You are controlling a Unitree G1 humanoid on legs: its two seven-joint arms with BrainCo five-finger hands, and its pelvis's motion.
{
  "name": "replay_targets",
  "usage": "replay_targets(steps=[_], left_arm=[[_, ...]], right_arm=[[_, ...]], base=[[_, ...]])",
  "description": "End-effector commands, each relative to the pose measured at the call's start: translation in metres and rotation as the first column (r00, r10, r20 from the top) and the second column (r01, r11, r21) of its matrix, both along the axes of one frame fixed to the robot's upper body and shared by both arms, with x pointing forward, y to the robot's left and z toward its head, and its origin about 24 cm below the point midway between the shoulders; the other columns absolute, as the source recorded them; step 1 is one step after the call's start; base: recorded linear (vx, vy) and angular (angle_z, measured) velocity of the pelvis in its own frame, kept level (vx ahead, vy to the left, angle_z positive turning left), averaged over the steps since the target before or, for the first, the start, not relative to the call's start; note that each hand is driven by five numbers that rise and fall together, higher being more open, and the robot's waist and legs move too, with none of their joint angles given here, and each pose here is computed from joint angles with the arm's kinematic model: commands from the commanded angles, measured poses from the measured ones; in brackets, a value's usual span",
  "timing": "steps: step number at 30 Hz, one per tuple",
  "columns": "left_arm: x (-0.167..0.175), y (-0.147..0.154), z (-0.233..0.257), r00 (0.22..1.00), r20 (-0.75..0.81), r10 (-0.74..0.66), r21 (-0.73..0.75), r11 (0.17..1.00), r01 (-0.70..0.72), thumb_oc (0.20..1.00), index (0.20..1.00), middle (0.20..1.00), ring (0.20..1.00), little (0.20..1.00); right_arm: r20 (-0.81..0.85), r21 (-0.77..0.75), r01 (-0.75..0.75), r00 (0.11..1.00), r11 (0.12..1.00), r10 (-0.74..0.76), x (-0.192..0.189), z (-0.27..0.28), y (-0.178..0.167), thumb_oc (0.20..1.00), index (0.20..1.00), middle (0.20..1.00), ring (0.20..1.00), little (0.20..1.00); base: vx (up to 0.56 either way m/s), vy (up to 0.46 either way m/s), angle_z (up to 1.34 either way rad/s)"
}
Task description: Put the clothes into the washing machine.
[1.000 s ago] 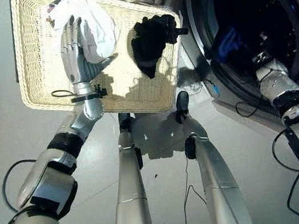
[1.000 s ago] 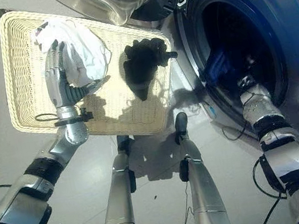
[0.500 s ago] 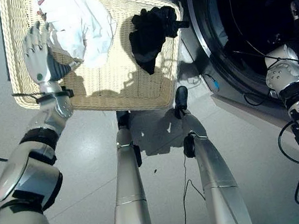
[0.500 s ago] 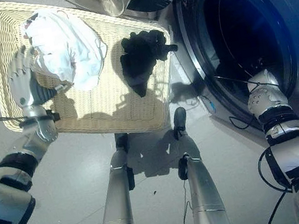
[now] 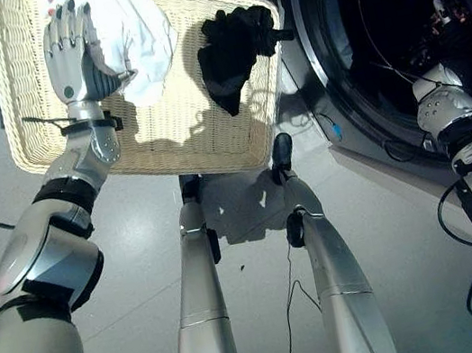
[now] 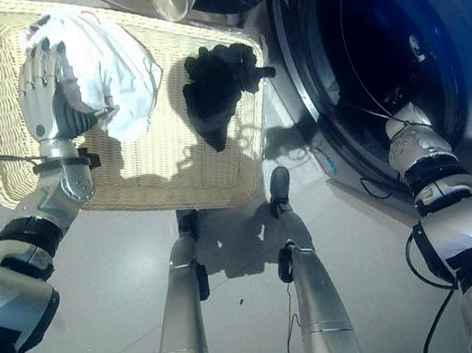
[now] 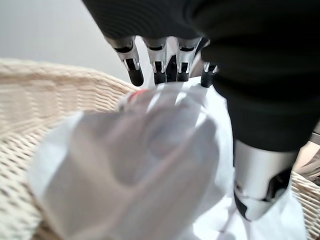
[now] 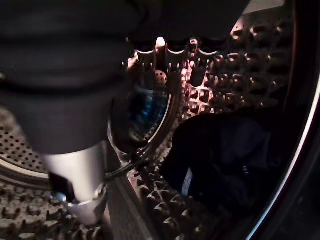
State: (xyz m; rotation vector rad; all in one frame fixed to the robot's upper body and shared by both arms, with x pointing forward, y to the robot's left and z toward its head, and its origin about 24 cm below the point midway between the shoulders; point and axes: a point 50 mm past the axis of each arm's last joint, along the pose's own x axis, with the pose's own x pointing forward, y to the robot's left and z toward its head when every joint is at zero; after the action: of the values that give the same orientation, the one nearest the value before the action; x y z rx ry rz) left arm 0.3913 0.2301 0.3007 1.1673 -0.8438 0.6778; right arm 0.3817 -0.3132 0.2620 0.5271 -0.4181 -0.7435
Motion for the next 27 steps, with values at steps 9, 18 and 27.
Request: replay_targets(steps=[9,18,27], left_arm=[[0.014,0.02,-0.001,0.937,-0.329,0.12,-0.041,0.989,-0.141,1.0,1.0,1.0,1.0,1.0],[0.017,0.045,-0.029,0.789,-0.594,0.156,-0.108,0.957,-0.27,0.2,0.2,0.2,0.2,0.2],[0.018,0.046,-0.037,0.776,-0.626,0.074,-0.194,0.949,-0.248,0.2,0.2,0.2,0.2,0.2]], right_arm=[[0.086,-0.128,-0.046,0.995,0.991,0.057,-0.007,0.017,-0.01,1.0,1.0,1.0,1.0,1.0],[0.164,-0.252,-0.135,0.97,0.958,0.18,-0.004,0.028,0.012,1.0,1.0,1.0,1.0,1.0],[0.195,-0.317,-0.213,0.939,0.924,0.284,0.001,0.032,0.041,1.0,1.0,1.0,1.0,1.0]], base=[[0.0,0.01,0.0],[0.0,0.043,-0.03],[0.0,0.011,-0.02]])
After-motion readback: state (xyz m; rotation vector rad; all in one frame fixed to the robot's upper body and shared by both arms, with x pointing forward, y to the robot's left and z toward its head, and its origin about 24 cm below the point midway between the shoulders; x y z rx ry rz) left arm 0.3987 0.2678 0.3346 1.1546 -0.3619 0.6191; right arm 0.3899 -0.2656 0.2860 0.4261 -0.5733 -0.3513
